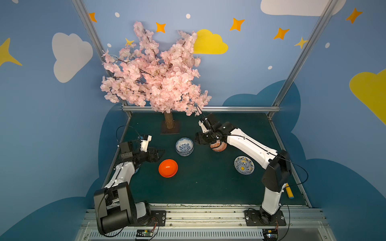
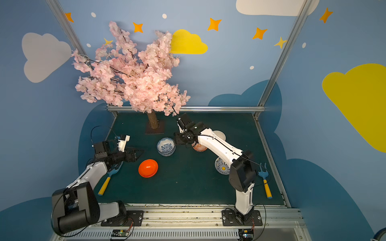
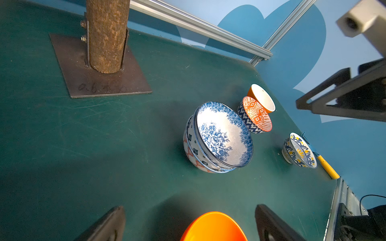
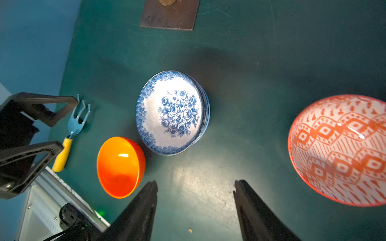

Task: Stack the bowls
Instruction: Place the bowl on the bowl, then pick up the bowl from the center of the board.

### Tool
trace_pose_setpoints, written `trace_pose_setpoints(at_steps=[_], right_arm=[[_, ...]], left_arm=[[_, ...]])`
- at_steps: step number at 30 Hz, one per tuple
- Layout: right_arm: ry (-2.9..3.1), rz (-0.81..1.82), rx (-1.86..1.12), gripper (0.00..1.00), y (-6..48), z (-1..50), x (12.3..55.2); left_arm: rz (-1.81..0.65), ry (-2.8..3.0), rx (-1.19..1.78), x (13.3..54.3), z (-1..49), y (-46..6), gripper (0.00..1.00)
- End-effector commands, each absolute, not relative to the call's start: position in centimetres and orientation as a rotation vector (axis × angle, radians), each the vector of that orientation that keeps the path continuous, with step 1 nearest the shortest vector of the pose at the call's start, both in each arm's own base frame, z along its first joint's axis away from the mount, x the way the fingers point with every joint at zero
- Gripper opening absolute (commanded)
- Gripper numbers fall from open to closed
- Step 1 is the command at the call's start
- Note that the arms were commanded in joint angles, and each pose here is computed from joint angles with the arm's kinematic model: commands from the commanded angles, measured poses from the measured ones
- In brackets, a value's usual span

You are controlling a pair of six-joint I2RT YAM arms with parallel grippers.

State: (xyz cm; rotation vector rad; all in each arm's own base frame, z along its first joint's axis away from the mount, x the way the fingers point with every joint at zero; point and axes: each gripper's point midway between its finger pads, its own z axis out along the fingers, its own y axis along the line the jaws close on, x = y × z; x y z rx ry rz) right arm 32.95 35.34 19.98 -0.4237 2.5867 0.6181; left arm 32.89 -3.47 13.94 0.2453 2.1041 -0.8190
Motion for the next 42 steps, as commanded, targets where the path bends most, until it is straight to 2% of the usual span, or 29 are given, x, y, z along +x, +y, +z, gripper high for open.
trace_pose_setpoints(at_steps=[1,10,20,34,42], right_arm=[[2.565,0.582,-0.38,0.64,33.3,20.3,32.1],[2.556,0.51,-0.188,0.64,25.4,20.2,30.1],[2.588,0.425,0.01,0.64,18.4,16.8,29.0],[2.561,0.348,0.34,0.63,10.6,13.5,26.5],[2.554,0.322,0.453,0.62,8.0,12.1,25.6]], left_arm=[[-0.828,2.087,0.275,32.7,14.5,-3.8,1.0],[-0.826,2.087,0.274,32.7,14.6,-3.8,1.0],[-0.826,2.093,0.27,32.7,14.5,-3.7,1.0],[-0.827,2.096,0.268,32.7,14.4,-3.7,1.0],[-0.818,2.1,0.261,32.8,14.4,-3.6,1.0]])
